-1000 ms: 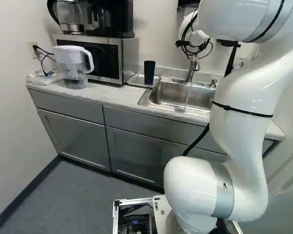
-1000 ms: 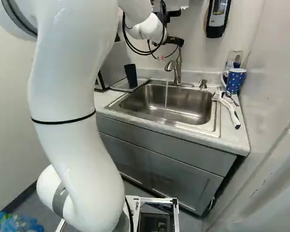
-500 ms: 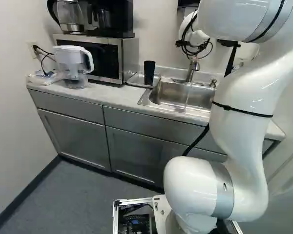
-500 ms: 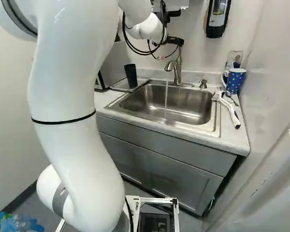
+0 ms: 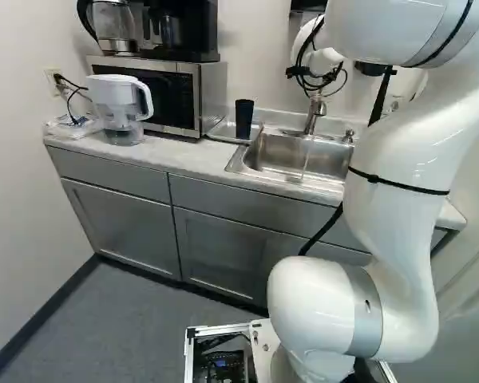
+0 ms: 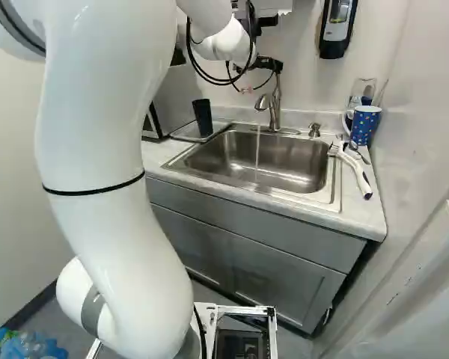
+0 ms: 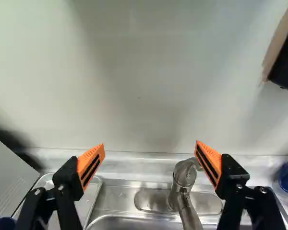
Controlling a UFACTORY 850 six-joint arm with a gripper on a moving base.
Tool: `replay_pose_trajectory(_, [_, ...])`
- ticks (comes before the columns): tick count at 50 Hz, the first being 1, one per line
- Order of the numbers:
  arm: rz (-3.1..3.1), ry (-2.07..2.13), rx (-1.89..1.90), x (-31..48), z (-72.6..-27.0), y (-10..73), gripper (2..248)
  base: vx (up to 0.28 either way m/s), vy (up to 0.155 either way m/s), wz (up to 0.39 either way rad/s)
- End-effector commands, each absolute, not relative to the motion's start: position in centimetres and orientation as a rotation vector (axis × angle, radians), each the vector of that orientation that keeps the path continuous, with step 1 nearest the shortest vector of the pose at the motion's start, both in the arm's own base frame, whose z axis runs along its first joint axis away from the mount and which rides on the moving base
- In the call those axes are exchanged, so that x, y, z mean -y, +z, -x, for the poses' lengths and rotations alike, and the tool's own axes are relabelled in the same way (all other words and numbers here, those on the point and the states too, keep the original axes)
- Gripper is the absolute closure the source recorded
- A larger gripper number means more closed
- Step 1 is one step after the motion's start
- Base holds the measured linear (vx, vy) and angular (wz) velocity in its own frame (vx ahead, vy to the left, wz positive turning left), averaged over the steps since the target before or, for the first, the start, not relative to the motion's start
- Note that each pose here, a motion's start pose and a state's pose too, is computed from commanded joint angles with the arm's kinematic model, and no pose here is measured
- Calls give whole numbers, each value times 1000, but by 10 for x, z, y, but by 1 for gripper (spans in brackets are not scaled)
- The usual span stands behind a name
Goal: Rinse the cup and place it in the tray
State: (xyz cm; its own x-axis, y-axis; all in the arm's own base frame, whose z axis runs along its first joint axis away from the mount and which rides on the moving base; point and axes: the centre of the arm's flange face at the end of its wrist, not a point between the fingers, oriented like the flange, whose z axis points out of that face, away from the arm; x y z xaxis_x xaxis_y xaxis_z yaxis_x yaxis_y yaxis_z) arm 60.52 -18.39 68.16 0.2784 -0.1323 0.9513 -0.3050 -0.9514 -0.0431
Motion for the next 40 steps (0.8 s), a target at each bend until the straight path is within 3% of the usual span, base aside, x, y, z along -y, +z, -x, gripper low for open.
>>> replay_pose_trajectory(40, [-2481, 1651, 416, 172, -584, 676, 3, 0, 0, 0])
